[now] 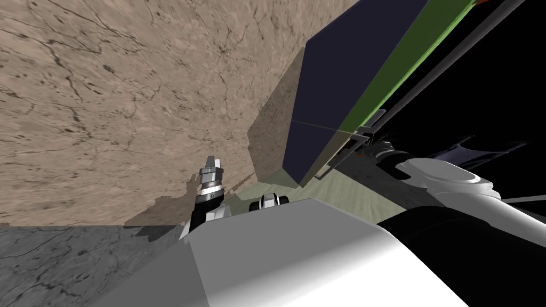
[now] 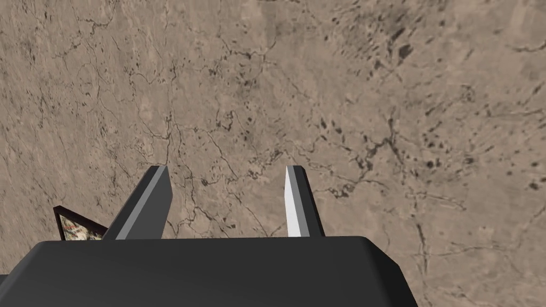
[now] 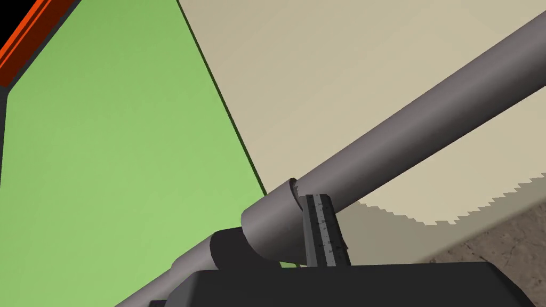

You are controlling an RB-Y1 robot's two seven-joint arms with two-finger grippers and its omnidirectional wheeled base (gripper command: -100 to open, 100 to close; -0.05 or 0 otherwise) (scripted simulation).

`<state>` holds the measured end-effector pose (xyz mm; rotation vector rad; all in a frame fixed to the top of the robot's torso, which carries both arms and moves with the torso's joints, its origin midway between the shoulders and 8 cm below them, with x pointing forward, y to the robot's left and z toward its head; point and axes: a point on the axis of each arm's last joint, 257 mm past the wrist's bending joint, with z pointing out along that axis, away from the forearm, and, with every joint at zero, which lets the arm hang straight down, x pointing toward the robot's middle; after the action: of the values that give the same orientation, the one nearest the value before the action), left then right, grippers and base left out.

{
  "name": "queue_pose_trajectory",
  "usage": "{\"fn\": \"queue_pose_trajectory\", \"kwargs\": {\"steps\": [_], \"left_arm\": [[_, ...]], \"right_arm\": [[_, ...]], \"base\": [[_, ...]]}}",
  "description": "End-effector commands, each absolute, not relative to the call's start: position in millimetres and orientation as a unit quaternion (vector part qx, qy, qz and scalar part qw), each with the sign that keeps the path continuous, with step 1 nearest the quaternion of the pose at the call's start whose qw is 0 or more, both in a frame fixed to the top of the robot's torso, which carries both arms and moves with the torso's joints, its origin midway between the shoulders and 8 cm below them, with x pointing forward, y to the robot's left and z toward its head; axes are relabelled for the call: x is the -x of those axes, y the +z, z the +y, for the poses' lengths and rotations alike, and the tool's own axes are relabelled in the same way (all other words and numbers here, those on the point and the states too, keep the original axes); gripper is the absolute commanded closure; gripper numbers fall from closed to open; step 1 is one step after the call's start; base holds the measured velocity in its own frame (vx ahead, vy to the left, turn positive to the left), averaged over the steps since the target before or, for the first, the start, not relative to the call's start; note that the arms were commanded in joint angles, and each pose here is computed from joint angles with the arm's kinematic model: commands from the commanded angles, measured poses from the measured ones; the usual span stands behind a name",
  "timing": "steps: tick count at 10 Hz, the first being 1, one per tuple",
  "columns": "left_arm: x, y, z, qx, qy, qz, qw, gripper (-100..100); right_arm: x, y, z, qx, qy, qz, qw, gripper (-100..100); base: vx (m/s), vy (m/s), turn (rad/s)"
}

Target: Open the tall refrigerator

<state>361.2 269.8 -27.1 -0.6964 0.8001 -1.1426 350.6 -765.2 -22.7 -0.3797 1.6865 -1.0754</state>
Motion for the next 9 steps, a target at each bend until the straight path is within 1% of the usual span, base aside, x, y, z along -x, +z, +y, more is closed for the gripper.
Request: {"fn": "queue_pose_trajectory", "kwargs": {"steps": [1,2,4,7,9], "left_arm": [[-361,-27,270,0.314,-0.515,0.361,0.711,0],[-361,-27,270,0.314,-0.515,0.361,0.711,0],[-361,-27,270,0.314,-0.515,0.361,0.711,0],[-361,-27,270,0.314,-0.515,0.361,0.711,0],[-361,-27,270,0.314,-0.515,0.361,0.711,0]], "right_arm": [[-364,-20,-744,0.178,-0.435,0.700,0.537,100],[-364,-20,-744,0.178,-0.435,0.700,0.537,100],[-379,-20,-718,0.202,-0.416,0.694,0.552,100],[-386,-19,-705,0.214,-0.407,0.691,0.558,100],[-398,-18,-678,0.238,-0.388,0.683,0.572,100]], "base": [[-0.237,-0.245,0.013],[-0.183,-0.214,0.014],[-0.199,-0.251,0.043],[-0.161,-0.219,0.024],[-0.216,-0.242,0.042]]}}
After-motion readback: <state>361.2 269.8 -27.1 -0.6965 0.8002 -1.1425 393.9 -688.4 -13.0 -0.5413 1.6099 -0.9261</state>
